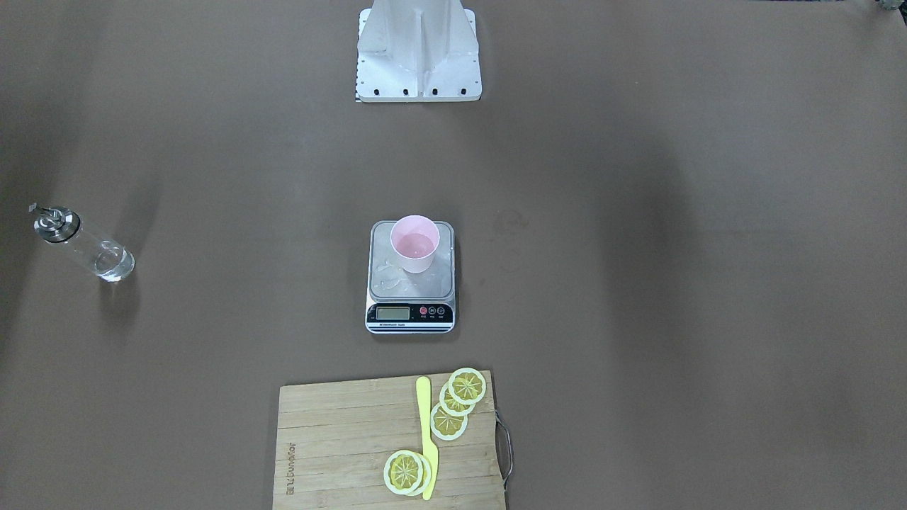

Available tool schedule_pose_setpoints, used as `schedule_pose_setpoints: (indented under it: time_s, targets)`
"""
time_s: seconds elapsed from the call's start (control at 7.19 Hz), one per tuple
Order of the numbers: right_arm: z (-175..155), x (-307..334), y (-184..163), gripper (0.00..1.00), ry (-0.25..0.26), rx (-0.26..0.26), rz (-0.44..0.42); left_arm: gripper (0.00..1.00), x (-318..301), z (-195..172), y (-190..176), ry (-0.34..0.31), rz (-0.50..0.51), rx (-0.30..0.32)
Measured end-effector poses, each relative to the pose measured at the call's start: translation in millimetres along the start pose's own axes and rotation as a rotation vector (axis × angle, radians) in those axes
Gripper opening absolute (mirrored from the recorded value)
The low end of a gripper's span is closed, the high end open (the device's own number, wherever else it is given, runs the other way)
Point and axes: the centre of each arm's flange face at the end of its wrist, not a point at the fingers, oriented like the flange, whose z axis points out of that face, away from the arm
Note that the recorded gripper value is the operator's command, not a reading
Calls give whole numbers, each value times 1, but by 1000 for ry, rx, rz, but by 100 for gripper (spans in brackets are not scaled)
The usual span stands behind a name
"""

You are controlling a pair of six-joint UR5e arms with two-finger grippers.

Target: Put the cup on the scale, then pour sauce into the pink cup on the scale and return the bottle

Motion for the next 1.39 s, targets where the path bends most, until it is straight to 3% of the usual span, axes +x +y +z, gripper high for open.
schedule_pose_setpoints:
  time_s: [0.7, 1.39]
  targets:
    - [-11, -7, -4, 100, -7, 12, 6, 98, 6, 16, 38, -4, 78, 54]
    - [-11, -10, 2, 100, -40, 21, 23, 98, 9, 16, 43, 0, 98, 73]
